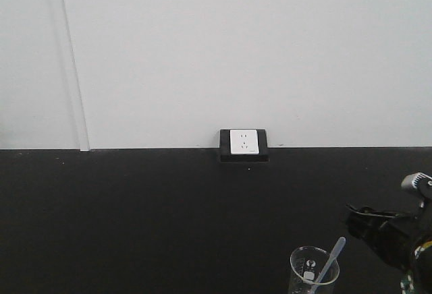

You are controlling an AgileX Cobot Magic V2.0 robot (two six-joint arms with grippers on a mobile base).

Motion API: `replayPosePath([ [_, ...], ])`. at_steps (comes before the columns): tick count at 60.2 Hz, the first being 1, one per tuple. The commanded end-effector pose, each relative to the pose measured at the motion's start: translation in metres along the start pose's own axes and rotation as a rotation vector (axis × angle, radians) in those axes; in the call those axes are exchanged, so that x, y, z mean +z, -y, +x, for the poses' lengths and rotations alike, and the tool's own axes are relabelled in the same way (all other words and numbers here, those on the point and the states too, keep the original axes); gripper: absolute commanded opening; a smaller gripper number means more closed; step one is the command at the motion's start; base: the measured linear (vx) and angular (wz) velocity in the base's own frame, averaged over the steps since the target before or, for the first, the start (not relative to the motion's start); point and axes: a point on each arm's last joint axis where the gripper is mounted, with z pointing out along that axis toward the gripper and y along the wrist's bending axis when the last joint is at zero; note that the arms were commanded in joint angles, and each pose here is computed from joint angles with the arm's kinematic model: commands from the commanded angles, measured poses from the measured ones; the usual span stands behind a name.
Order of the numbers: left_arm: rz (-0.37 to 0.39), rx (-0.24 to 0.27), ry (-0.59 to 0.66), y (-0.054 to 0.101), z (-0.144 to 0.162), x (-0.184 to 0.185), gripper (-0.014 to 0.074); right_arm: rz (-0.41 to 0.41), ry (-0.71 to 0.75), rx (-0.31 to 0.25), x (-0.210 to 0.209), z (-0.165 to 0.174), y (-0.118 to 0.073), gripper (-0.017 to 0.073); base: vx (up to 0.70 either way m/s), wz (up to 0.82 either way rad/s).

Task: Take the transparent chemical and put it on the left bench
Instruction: 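Close the right gripper on the dropper bulb and lift it out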

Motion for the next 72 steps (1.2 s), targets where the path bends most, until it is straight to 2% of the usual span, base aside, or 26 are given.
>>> replayPosePath([
  [1,-0.002,-0.009,0.081,0.0,-0.003,-0.001,-0.0003,-0.057,0.113,0.014,0.009,-0.024,-0.012,0.0496,0.0,0.0],
  [10,-0.002,-0.009,0.081,0.0,-0.003,-0.001,-0.0003,-0.054,0.056,0.046,0.03,-0.013,-0.01,0.0496,0.0,0.0],
  [23,-0.002,-0.009,0.081,0.0,-0.003,-0.001,-0.0003,-0.068,-0.04,0.038,0.047,0.01,-0.005,0.0482,0.0,0.0],
  [32,-0.002,-0.009,0.081,0.0,-0.003,-0.001,-0.0003,-0.088,-0.074,0.036,0.052,0.017,-0.005,0.0433,0.0,0.0],
  [39,-0.002,-0.009,0.081,0.0,-0.003,-0.001,-0.0003,-0.09,-0.08,0.045,0.052,0.018,-0.005,0.0324,0.0,0.0],
  [53,-0.002,-0.009,0.081,0.0,-0.003,-0.001,-0.0003,-0.098,-0.074,0.036,0.052,0.018,-0.006,-0.001,0.0,0.0],
  [54,-0.002,-0.009,0.081,0.0,-0.003,-0.001,-0.0003,-0.099,-0.073,0.034,0.052,0.018,-0.006,-0.0014,0.0,0.0],
  [59,-0.002,-0.009,0.081,0.0,-0.003,-0.001,-0.0003,-0.105,-0.073,0.021,0.052,0.018,-0.006,-0.001,0.0,0.0],
  [65,-0.002,-0.009,0.081,0.0,-0.003,-0.001,-0.0003,-0.124,-0.058,-0.022,0.05,0.014,-0.008,-0.0006,0.0,0.0],
  [72,-0.002,-0.009,0.081,0.0,-0.003,-0.001,-0.0003,-0.158,0.005,-0.114,0.039,0.001,-0.016,-0.0004,0.0,0.0],
])
